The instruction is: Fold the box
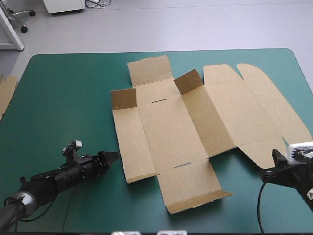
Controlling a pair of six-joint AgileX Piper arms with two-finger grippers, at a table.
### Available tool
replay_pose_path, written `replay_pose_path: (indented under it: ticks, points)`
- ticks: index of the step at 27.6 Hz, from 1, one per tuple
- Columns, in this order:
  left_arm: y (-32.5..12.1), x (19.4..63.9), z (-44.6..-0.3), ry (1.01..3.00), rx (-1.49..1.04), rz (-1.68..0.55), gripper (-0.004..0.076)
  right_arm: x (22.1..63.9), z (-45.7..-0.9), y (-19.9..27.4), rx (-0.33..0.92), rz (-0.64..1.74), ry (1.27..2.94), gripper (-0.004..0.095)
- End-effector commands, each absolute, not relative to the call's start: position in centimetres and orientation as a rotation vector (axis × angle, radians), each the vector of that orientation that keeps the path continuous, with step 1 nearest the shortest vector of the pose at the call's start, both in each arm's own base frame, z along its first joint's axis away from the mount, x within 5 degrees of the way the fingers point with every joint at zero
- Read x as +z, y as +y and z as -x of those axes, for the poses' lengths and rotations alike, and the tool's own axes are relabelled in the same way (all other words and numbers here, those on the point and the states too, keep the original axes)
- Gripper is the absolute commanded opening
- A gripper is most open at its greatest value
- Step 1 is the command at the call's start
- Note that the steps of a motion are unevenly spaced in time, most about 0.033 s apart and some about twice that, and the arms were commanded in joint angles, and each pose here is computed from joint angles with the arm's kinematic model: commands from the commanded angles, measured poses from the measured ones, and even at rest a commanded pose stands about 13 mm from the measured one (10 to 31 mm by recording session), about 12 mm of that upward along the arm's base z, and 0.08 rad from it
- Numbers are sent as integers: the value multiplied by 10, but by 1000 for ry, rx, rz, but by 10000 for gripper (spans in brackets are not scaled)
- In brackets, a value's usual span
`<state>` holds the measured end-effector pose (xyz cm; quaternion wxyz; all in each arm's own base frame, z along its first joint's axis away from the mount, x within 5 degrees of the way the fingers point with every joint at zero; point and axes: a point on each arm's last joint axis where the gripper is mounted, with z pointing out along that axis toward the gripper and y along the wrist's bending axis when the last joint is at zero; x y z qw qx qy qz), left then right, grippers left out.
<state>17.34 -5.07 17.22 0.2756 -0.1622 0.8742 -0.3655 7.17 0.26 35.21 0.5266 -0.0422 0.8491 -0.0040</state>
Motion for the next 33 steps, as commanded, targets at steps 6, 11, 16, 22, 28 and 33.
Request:
replay_pose_path:
  ticks: [6, 11, 16, 22, 28, 33]
  points:
    - [-60, 179, -203, 2330, -1064, 431, 405, 366, -75, 3, 1, 97, 1946, 444]
    - [-68, 174, -217, 2353, -1130, 429, 405, 366, -74, 5, 23, 93, 1953, 444]
    - [-80, 166, -215, 2407, -1187, 385, 404, 366, -74, 5, 23, 92, 1947, 444]
    - [-103, 170, -222, 2427, -1166, 262, 404, 366, -74, 5, 23, 93, 1953, 444]
    - [-102, 186, -247, 2366, -1024, 248, 352, 365, -74, 5, 22, 93, 1964, 444]
    - [-104, 175, -256, 2404, -1003, 265, 253, 365, -74, 5, 22, 93, 1964, 444]
